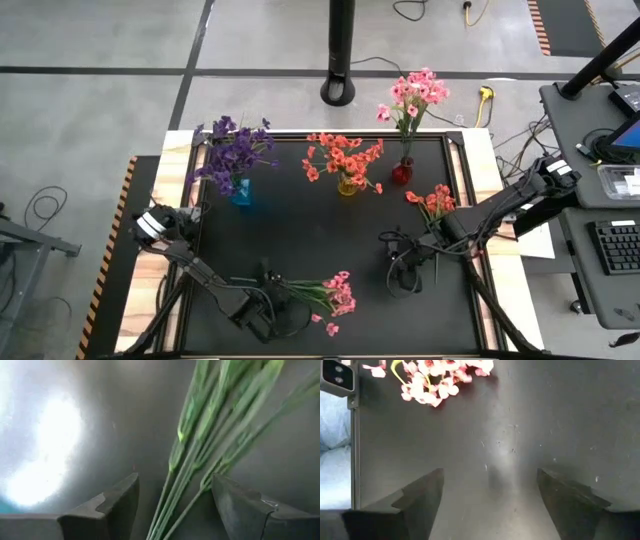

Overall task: Sort flowers into vase by color
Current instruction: Put the pink flowers into the red flower vase

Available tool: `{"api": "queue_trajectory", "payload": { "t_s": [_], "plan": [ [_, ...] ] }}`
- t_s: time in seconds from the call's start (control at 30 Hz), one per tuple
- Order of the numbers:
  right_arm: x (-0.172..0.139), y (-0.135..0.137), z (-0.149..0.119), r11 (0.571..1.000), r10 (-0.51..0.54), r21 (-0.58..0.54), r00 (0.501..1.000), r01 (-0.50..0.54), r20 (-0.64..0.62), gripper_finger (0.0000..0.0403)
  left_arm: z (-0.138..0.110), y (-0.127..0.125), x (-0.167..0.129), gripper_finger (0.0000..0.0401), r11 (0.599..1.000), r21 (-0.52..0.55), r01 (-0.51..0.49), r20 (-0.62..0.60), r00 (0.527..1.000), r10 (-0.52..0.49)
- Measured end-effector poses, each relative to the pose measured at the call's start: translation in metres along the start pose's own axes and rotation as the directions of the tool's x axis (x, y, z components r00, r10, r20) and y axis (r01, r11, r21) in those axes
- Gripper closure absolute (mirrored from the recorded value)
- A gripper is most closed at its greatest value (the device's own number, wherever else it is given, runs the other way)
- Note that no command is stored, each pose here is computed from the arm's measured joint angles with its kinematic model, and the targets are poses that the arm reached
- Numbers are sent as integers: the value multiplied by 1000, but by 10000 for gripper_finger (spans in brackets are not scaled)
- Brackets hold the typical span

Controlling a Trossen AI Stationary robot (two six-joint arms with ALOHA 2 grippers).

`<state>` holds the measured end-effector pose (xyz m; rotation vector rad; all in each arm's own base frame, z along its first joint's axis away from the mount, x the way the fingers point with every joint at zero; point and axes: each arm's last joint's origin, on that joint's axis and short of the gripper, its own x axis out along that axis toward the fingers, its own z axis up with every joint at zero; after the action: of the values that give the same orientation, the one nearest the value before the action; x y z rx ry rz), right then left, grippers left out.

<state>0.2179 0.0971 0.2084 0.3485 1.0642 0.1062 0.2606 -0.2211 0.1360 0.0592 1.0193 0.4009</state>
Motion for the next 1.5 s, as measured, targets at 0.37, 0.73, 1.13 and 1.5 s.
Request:
{"api": "queue_trajectory", "payload": {
  "t_s": [0.37, 0.73, 1.13, 1.5],
  "plan": [
    [0, 0, 0, 999, -9, 36, 1000, 9, 2, 63, -7, 2, 7, 191, 998, 54, 26, -55, 998, -23],
    [0, 0, 0, 999, -9, 35, 1000, 9, 2, 70, -8, 2, 8, 338, 997, 59, 44, -83, 996, -39],
    [0, -1, 0, 994, -37, -101, 999, 39, 28, 76, 2, 2, -12, 400, 998, 2, 70, 71, 995, -70],
    [23, -11, -11, 976, 17, -213, 974, 33, 225, 76, 8, 12, -77, 401, 995, -96, -11, 503, 862, 58]
  ]
}}
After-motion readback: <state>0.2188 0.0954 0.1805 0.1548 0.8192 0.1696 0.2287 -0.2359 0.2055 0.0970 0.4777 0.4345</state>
